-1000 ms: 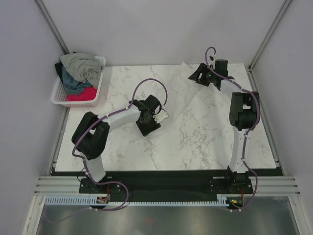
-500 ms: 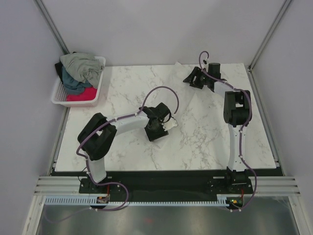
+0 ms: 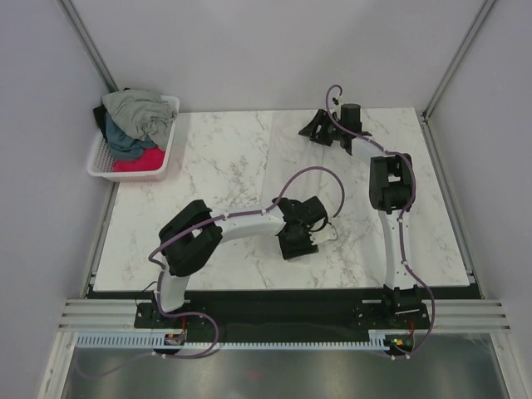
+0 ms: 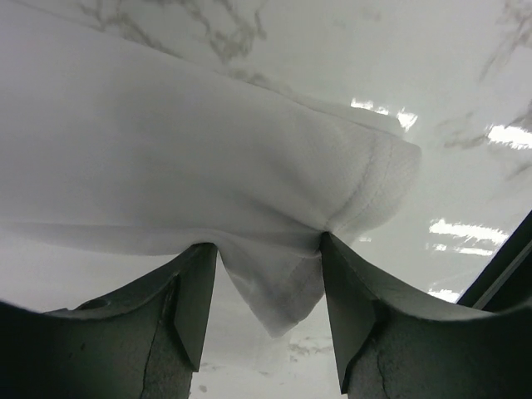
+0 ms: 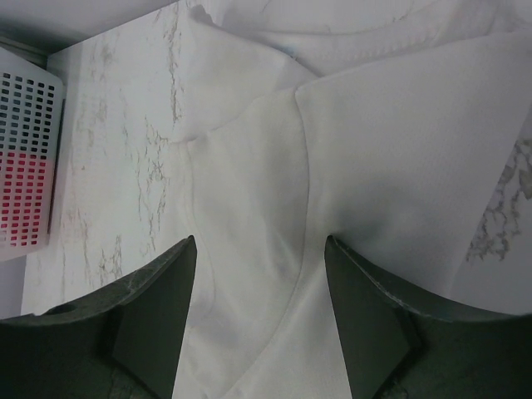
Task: Fold and stack the t-shirts
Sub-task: Fold the tshirt
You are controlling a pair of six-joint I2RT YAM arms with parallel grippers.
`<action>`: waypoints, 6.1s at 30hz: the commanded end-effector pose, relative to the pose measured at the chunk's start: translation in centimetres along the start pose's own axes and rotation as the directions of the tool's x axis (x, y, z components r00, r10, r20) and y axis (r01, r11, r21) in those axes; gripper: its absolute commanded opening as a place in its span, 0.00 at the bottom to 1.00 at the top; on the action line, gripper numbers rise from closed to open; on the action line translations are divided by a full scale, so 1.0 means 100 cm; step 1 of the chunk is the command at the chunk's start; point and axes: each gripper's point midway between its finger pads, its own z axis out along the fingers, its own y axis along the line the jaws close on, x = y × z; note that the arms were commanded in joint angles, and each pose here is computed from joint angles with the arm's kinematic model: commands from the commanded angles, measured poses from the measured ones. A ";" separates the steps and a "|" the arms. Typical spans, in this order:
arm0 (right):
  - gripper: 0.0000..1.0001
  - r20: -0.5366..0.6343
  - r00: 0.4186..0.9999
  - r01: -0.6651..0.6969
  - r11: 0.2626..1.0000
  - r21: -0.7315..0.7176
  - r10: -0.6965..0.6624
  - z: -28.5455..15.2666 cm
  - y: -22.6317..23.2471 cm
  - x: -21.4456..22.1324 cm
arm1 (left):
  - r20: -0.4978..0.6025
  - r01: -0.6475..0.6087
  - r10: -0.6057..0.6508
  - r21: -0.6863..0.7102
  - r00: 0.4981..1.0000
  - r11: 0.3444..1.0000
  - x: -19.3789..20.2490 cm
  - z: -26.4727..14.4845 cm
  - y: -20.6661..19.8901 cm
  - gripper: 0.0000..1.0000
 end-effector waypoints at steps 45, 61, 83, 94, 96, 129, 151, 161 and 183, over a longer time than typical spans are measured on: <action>0.71 -0.312 0.814 -0.433 0.870 0.235 0.490 -0.326 0.078 0.241 | 0.124 0.785 -0.929 0.503 0.350 0.363 0.066 -0.119 0.026 0.70; 0.68 -0.433 0.689 -0.451 0.812 0.371 0.581 -0.312 0.067 0.306 | -0.055 0.820 -0.993 0.570 0.101 0.052 0.087 -0.070 0.020 0.68; 0.61 -0.449 0.677 -0.446 0.811 0.379 0.583 -0.297 0.065 0.320 | -0.114 0.860 -0.989 0.509 0.092 0.021 0.081 -0.029 0.017 0.62; 0.59 -0.463 0.669 -0.432 0.811 0.394 0.581 -0.293 0.063 0.327 | -0.138 0.862 -0.981 0.504 0.140 0.052 0.065 -0.016 0.011 0.61; 0.59 -0.464 0.671 -0.433 0.813 0.389 0.579 -0.292 0.064 0.327 | -0.146 0.862 -0.979 0.505 0.146 0.053 0.062 -0.015 0.009 0.59; 0.00 -0.511 0.731 -0.353 0.892 0.282 0.451 -0.297 0.090 0.311 | -0.105 0.812 -0.967 0.569 0.230 0.131 0.036 -0.037 0.001 0.02; 0.00 -0.211 0.909 -0.344 0.933 0.102 0.358 -0.213 0.082 0.113 | 0.203 0.720 -0.961 0.637 0.188 0.276 -0.011 -0.097 0.189 0.02; 0.00 -0.135 0.952 -0.272 0.961 0.040 0.275 -0.152 0.066 0.050 | 0.315 0.718 -0.930 0.601 0.190 0.350 -0.023 -0.070 0.272 0.02; 0.61 -0.213 0.881 -0.392 0.904 0.172 0.423 -0.207 0.018 0.119 | 0.089 0.744 -0.979 0.639 0.183 0.197 0.020 -0.065 0.190 0.69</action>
